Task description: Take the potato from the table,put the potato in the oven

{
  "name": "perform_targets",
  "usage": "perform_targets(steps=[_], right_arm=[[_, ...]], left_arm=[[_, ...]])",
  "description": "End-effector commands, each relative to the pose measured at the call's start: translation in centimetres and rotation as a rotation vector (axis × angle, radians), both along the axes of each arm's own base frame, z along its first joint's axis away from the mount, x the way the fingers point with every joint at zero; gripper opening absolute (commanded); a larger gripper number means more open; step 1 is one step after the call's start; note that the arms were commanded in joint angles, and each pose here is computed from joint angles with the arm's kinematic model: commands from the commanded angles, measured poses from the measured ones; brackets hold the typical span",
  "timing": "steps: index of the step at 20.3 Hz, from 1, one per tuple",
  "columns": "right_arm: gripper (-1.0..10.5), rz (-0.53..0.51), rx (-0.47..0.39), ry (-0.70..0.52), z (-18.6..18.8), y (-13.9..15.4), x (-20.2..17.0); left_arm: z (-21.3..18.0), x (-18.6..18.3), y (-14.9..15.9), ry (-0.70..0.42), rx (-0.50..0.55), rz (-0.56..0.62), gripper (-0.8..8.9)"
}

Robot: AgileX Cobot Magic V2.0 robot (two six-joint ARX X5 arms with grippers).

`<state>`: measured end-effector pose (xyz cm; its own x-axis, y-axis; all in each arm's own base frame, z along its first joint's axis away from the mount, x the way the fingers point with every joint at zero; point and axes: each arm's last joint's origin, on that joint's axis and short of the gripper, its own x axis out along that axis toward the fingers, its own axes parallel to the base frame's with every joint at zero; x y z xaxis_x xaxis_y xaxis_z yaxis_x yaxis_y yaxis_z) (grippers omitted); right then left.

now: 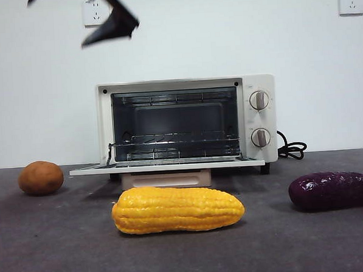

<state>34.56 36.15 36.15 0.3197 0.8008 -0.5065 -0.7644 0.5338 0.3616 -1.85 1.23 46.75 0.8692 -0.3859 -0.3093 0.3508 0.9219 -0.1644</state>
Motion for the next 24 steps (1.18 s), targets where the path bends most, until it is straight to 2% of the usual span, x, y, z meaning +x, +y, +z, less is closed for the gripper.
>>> perform_targets(steps=[1,6,15,24], right_arm=[[5.1,-0.017,-0.015,-0.04,-2.4,1.5,1.2],[5.1,-0.053,0.007,-0.107,-4.9,3.3,2.4],[5.1,-0.108,-0.108,-0.244,-8.2,4.6,3.6],[5.1,-0.091,-0.138,-0.23,-11.4,5.9,3.8]], left_arm=[[-0.1,0.0,-0.1,0.014,-0.032,-0.032,-0.06],[-0.1,0.0,-0.2,0.019,-0.036,-0.043,-0.06],[0.0,0.2,-0.2,0.014,-0.018,-0.005,-0.06],[0.1,1.4,-0.7,0.029,0.035,0.025,-0.06]])
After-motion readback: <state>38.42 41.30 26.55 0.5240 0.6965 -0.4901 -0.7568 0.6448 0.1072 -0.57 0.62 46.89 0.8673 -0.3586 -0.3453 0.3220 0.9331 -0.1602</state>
